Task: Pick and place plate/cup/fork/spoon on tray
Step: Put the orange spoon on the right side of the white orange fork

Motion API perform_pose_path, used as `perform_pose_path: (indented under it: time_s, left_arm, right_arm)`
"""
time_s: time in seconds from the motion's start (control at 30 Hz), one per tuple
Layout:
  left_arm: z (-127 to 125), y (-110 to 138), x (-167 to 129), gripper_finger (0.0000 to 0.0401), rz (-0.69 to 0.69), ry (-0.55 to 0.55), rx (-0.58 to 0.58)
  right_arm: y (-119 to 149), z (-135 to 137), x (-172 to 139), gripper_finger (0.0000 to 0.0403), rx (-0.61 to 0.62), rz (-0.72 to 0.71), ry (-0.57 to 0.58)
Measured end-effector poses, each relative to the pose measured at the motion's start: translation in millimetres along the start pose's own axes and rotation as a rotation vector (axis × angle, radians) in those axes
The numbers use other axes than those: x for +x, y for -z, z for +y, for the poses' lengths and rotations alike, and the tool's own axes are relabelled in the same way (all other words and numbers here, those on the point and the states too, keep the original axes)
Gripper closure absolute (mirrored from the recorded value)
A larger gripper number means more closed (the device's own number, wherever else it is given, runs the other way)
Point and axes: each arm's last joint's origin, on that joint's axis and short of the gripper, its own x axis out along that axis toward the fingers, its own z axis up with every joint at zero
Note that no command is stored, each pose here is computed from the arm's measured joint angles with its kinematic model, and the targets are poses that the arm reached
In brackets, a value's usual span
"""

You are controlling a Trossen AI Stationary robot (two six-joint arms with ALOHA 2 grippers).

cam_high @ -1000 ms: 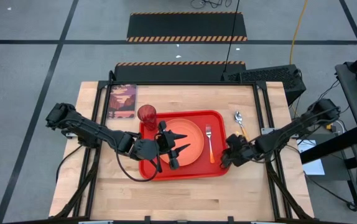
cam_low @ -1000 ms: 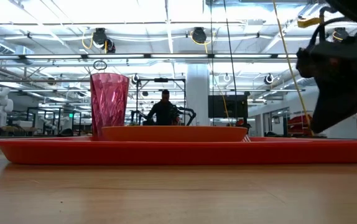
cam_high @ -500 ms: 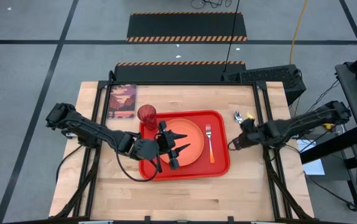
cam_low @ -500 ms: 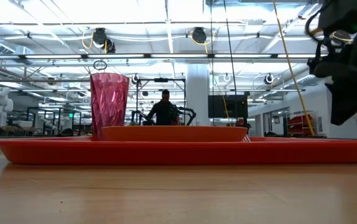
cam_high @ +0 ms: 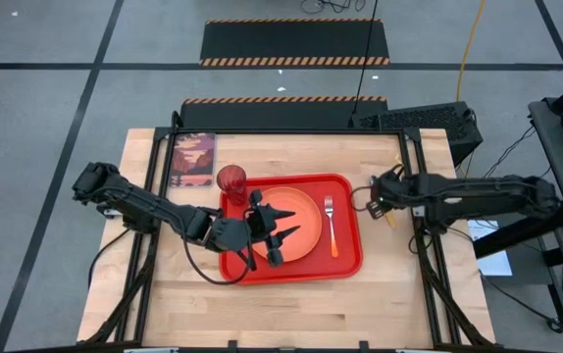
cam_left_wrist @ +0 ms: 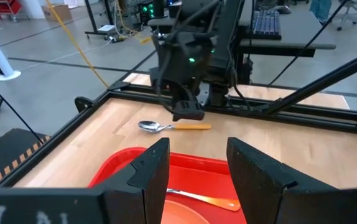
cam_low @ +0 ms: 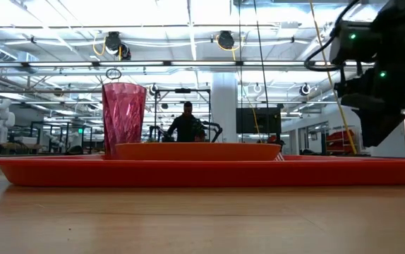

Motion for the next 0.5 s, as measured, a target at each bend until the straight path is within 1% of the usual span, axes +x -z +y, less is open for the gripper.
perform_pose_path:
  time_s: [0.13, 0.23, 0.4, 0.5]
  left_arm:
    - [-0.1, 0.9, -0.2, 0.0238, 0.008, 0.0, -0.004]
    - [-0.1, 1.1, -0.2, 0.0238, 0.009, -0.001, -0.006]
    - [-2.7, 1.5, -2.0, 0.0238, 0.01, 0.008, -0.003]
    - [-3.2, 1.6, -2.4, 0.0238, 0.01, 0.01, -0.003]
  right_arm:
    - [-8.1, 0.2, 6.8, 0.0259, -0.002, 0.014, -0.005]
    - [-11.1, 1.4, 14.1, 0.0247, -0.028, 0.027, 0.008]
    - [-12.8, 3.7, 25.0, 0.0243, -0.069, 0.071, 0.054]
    - [-14.1, 7.0, 30.3, 0.0247, -0.092, 0.082, 0.063]
